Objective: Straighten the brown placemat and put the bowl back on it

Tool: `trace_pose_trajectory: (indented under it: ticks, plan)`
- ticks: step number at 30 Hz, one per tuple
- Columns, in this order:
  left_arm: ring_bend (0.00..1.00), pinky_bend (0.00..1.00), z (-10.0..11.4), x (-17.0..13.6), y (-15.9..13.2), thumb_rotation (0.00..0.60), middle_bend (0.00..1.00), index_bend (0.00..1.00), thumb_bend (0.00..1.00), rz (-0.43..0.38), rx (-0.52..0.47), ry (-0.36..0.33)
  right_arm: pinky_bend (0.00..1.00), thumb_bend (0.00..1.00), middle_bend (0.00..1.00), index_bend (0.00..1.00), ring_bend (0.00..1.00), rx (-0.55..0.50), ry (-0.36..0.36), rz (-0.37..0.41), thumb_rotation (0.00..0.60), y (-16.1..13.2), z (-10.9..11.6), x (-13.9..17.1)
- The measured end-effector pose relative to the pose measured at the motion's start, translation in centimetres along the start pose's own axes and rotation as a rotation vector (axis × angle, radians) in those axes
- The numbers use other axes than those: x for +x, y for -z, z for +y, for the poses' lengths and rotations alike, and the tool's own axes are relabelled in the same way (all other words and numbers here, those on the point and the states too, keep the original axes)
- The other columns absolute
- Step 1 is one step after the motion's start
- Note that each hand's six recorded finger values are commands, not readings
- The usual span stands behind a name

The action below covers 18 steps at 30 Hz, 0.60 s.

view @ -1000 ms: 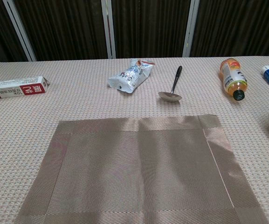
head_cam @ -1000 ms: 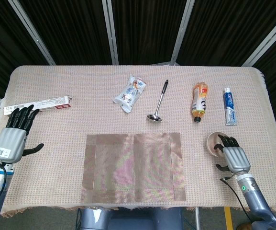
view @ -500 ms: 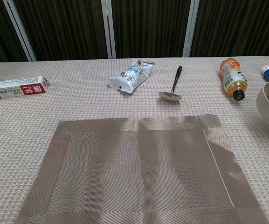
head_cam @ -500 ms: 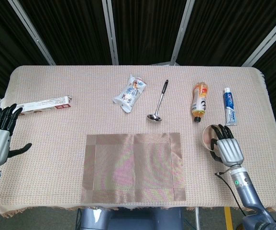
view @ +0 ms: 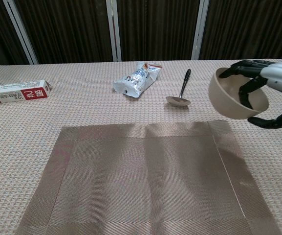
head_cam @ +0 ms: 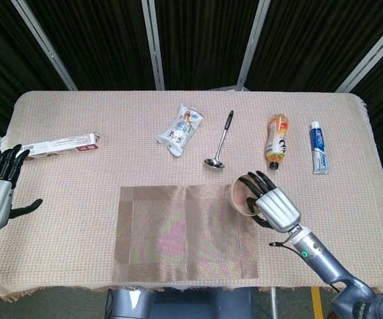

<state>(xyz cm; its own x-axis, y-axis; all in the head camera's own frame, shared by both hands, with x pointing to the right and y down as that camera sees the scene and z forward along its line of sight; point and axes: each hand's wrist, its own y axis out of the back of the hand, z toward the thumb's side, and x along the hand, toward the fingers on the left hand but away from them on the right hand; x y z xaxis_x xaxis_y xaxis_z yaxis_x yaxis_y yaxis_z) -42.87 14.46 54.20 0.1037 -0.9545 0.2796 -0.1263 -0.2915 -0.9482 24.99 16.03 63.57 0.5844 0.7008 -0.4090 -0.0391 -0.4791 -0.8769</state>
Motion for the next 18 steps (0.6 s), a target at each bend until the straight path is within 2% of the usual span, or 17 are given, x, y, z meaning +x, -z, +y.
trace_pose_trajectory:
  ticks: [8, 13, 18]
  plan:
    - [0.00, 0.00, -0.1, 0.1, 0.3, 0.600, 0.00, 0.00, 0.00, 0.011, 0.003, 0.004, 0.00, 0.37, 0.00, 0.78, 0.00, 0.108, -0.097, 0.219, 0.600, -6.4, -1.3, -3.2]
    - [0.00, 0.00, 0.0, 0.0, 0.5, 0.600, 0.00, 0.00, 0.00, 0.019, 0.002, 0.003, 0.00, 0.37, 0.00, 0.77, 0.00, 0.151, -0.127, 0.282, 0.600, -8.7, -2.5, -3.8]
    - [0.00, 0.00, 0.0, 0.0, 0.7, 0.600, 0.00, 0.00, 0.00, 0.022, -0.003, 0.006, 0.00, 0.37, 0.00, 0.76, 0.00, 0.191, -0.134, 0.294, 0.600, -9.8, -4.0, -4.6]
